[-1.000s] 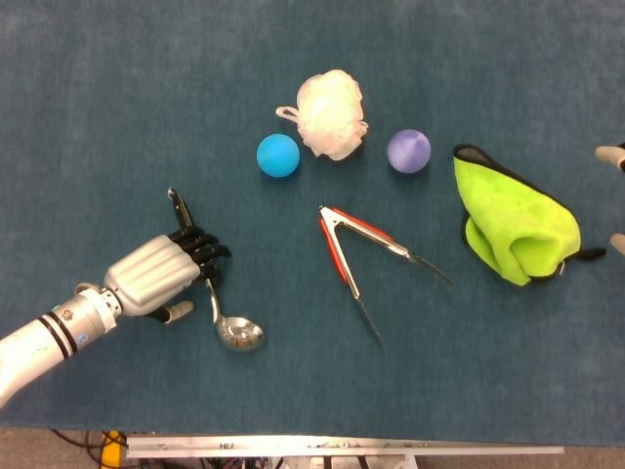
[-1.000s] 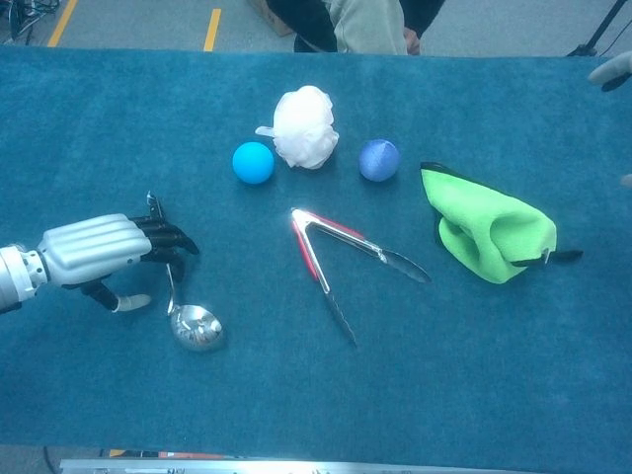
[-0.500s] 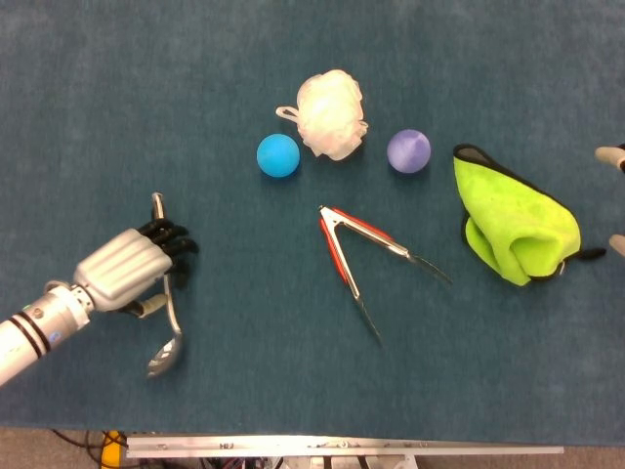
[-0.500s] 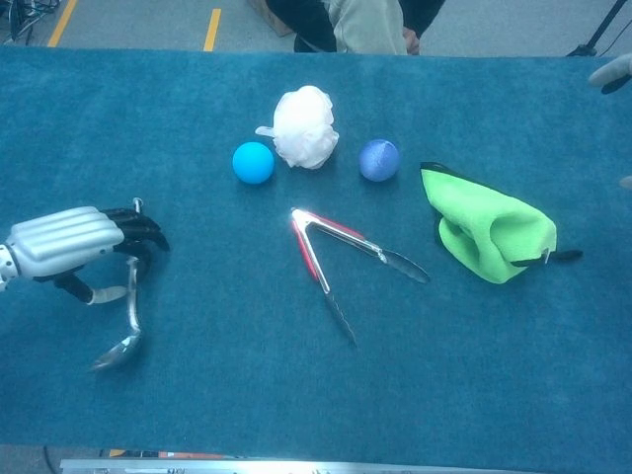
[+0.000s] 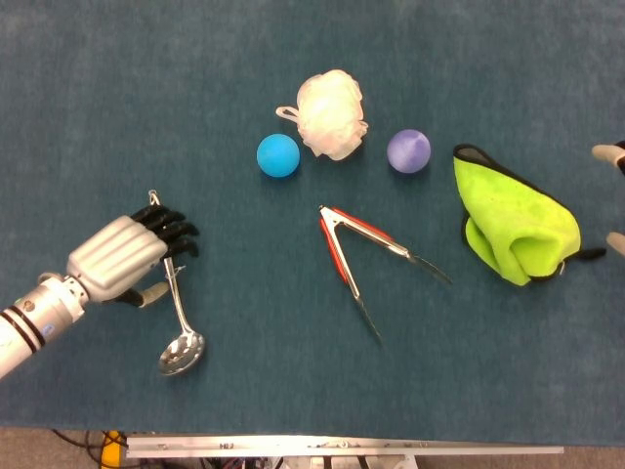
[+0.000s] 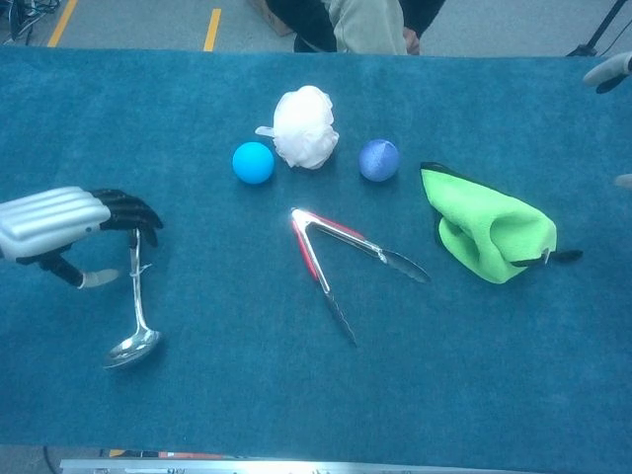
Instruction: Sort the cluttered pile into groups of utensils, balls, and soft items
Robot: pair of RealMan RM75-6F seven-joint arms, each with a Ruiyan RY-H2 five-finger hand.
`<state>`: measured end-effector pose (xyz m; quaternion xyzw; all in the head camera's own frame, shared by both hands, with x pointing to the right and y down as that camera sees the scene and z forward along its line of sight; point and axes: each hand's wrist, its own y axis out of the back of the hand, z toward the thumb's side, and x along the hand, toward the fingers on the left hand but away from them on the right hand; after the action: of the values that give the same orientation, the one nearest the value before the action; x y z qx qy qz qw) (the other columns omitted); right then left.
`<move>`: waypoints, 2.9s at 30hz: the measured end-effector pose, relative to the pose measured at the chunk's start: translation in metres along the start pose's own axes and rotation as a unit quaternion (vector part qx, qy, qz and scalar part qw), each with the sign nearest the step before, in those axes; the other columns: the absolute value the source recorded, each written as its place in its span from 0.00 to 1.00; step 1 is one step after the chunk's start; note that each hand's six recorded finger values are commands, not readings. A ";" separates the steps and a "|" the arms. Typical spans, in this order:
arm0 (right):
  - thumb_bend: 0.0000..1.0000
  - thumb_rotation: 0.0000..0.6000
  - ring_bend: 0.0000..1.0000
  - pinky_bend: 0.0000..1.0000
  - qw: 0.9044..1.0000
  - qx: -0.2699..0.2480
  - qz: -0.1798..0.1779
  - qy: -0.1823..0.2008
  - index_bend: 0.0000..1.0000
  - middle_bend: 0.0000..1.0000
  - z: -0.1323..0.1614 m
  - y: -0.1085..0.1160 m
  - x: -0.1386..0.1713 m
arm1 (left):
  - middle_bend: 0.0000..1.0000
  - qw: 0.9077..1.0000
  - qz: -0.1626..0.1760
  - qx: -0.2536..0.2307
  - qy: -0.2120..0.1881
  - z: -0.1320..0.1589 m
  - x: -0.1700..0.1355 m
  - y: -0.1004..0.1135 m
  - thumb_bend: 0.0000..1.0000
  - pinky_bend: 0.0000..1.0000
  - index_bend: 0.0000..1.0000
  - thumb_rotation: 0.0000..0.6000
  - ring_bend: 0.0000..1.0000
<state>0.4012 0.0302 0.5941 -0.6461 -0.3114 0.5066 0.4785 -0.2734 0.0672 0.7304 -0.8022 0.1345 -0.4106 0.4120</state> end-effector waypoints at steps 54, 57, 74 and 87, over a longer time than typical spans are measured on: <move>0.01 1.00 0.16 0.32 0.999 -0.028 0.000 -0.031 0.23 0.30 -0.042 -0.002 0.014 | 0.15 0.988 0.067 0.051 -0.132 0.141 0.145 0.000 0.35 0.11 0.27 1.00 0.09; 0.01 1.00 0.16 0.32 0.999 -0.028 0.001 -0.033 0.23 0.30 -0.043 -0.002 0.015 | 0.15 0.987 0.065 0.055 -0.139 0.143 0.148 -0.006 0.35 0.11 0.27 1.00 0.09; 0.01 1.00 0.16 0.32 0.999 -0.031 0.003 -0.042 0.23 0.30 -0.048 -0.002 0.019 | 0.15 0.984 0.050 0.082 -0.153 0.143 0.155 -0.021 0.35 0.11 0.30 1.00 0.09; 0.01 1.00 0.16 0.32 0.999 -0.030 0.005 -0.040 0.23 0.30 -0.045 -0.003 0.018 | 0.18 0.985 0.047 0.077 -0.147 0.136 0.153 -0.022 0.35 0.11 0.40 1.00 0.09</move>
<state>0.4501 0.0338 0.5918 -0.6413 -0.3420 0.5246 0.4434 -0.0755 0.0715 0.7872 -0.8124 0.0784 -0.2778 0.5067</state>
